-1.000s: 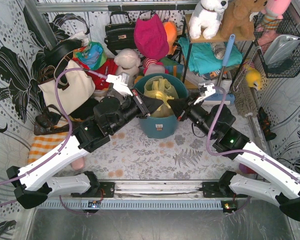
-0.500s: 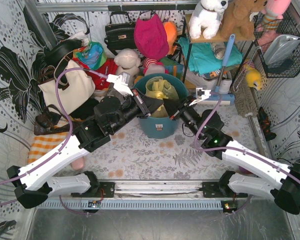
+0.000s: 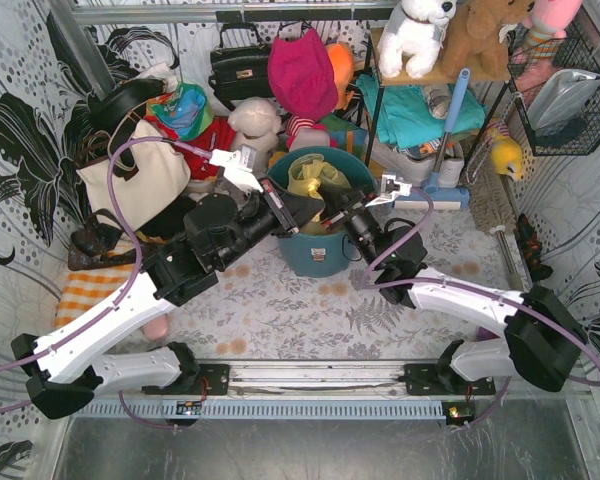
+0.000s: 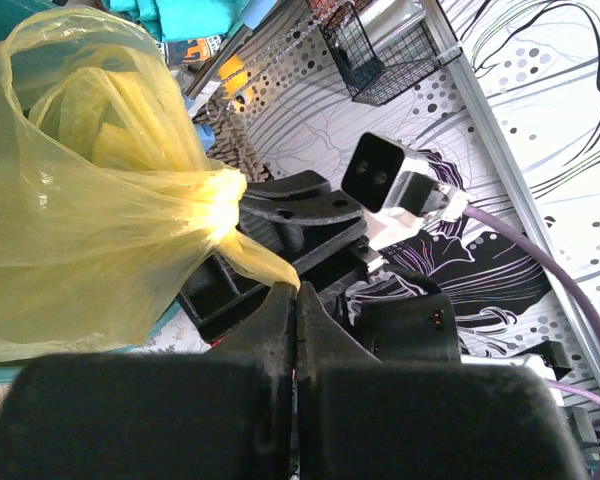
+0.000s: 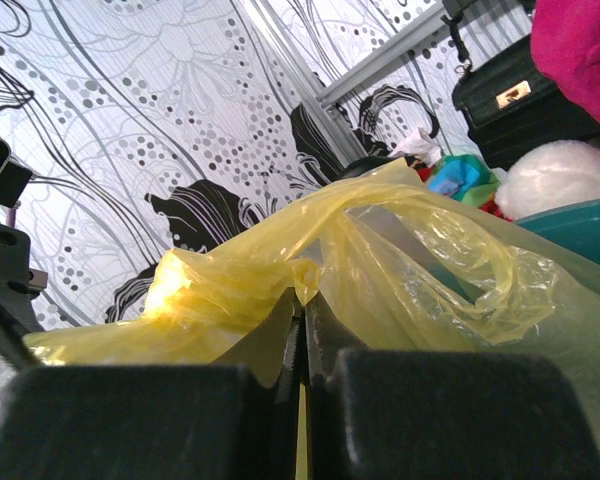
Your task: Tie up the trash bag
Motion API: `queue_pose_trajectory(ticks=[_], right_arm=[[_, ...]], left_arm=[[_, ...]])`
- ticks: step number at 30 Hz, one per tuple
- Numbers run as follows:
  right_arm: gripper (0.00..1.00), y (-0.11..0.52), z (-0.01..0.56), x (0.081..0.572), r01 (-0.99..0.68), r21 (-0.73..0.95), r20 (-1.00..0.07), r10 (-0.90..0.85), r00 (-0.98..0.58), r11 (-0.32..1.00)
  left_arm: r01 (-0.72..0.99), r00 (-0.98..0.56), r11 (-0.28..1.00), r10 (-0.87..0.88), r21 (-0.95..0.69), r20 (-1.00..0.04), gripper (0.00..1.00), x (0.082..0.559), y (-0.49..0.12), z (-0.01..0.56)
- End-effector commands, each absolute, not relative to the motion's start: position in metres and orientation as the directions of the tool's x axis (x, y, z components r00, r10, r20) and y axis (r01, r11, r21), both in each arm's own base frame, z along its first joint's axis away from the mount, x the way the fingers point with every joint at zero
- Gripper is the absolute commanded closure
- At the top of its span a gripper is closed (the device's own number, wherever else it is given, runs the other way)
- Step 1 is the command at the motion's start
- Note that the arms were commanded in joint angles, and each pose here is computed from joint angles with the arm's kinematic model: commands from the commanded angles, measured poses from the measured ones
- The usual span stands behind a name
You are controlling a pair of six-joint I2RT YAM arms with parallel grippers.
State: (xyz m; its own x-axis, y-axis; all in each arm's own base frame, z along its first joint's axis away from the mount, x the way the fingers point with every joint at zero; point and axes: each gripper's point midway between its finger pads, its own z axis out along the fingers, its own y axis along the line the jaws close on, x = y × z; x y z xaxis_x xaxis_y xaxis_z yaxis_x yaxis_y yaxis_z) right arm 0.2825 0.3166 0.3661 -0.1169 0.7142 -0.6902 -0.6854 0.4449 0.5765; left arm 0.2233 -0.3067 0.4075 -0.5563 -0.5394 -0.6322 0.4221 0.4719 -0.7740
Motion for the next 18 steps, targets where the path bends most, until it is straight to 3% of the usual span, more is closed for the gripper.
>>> queue_pose_trajectory(ticks=[1,5,18], right_arm=[[1.0,0.315,0.395,0.271,-0.765,0.563,-0.572,0.816,-0.086,0.314],[1.0,0.315,0.4,0.27,-0.81,0.542,-0.472,0.878,-0.074,0.223],[1.0,0.34,0.415,0.277,-0.857,0.45,-0.512,0.859,-0.019,0.25]], left_arm=[[0.432,-0.531,0.456,-0.569,-0.778,-0.628,1.0,0.22,-0.298,0.419],[0.411,-0.533,0.465,-0.576,-0.784,-0.62,1.0,0.219,-0.292,0.412],[0.34,-0.572,0.48,-0.577,-0.809,-0.583,1.0,0.214,-0.284,0.379]])
